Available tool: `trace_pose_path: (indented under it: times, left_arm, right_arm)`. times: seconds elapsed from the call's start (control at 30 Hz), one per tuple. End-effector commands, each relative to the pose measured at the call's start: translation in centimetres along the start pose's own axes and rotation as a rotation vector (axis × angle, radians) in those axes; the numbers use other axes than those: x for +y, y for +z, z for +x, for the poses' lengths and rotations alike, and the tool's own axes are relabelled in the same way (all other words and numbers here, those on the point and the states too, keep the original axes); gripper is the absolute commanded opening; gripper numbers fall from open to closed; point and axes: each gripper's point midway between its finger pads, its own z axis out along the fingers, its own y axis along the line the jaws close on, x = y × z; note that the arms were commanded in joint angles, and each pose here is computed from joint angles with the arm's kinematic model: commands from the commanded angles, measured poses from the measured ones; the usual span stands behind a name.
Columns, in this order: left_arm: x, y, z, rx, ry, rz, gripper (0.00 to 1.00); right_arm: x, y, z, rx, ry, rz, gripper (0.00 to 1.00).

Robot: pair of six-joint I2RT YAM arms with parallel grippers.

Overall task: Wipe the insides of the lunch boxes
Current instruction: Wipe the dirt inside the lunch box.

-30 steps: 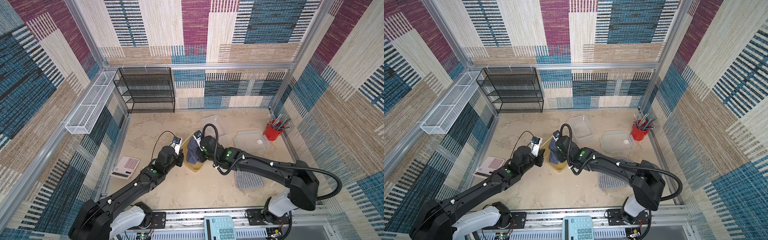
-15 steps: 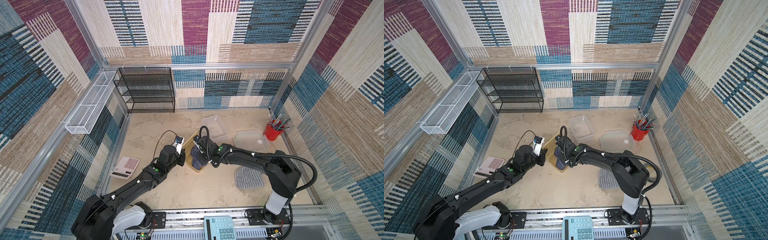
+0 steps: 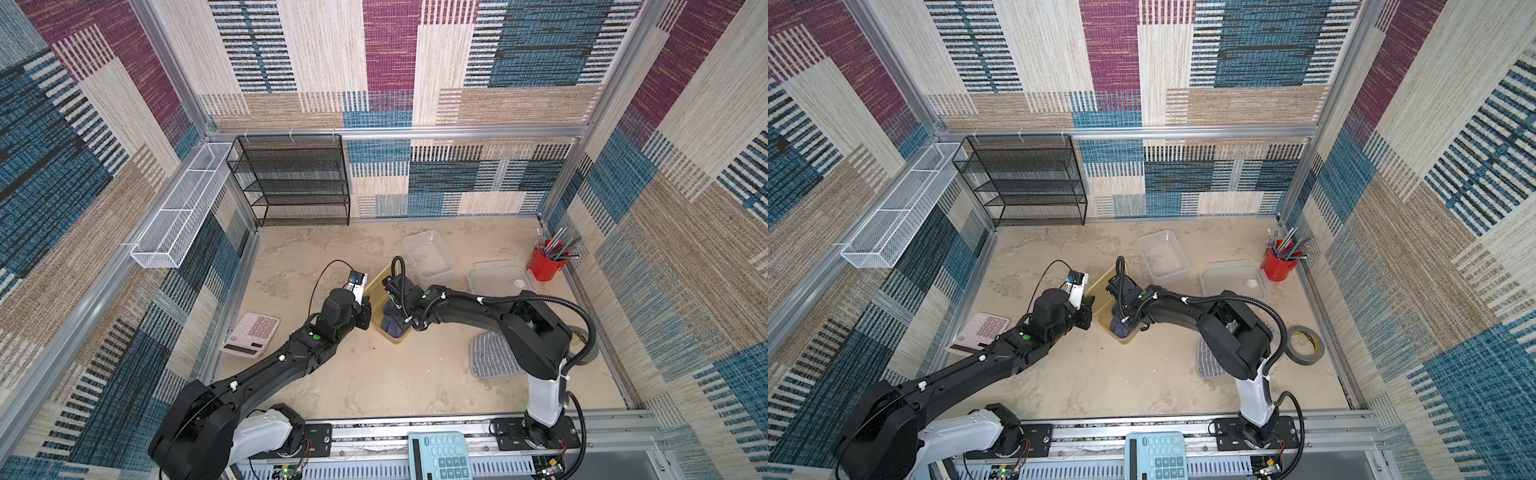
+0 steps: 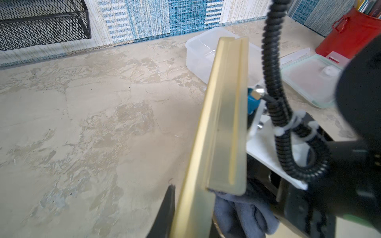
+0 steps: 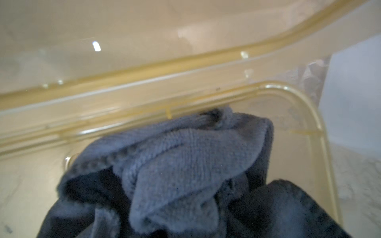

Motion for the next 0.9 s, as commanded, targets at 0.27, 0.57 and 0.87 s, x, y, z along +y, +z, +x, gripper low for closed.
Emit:
trace_pose_path:
  times: [0.27, 0.57, 0.87]
  left_arm:
    - [-0.9, 1.2, -2.0, -0.078, -0.061, 0.034, 0.06]
    - [-0.7, 0.5, -0.8, -0.039, -0.028, 0.037, 0.06]
    - [-0.3, -0.6, 0.8, 0.038, 0.015, 0.026, 0.06]
  right_arm:
    - [12.2, -5.9, 0.3, 0.045, 0.08, -0.775, 0.05]
    - [3.9, -0.1, 4.6, 0.204, 0.101, -0.261, 0.07]
    - [-2.7, 0.4, 6.6, 0.289, 0.052, 0.06, 0.07]
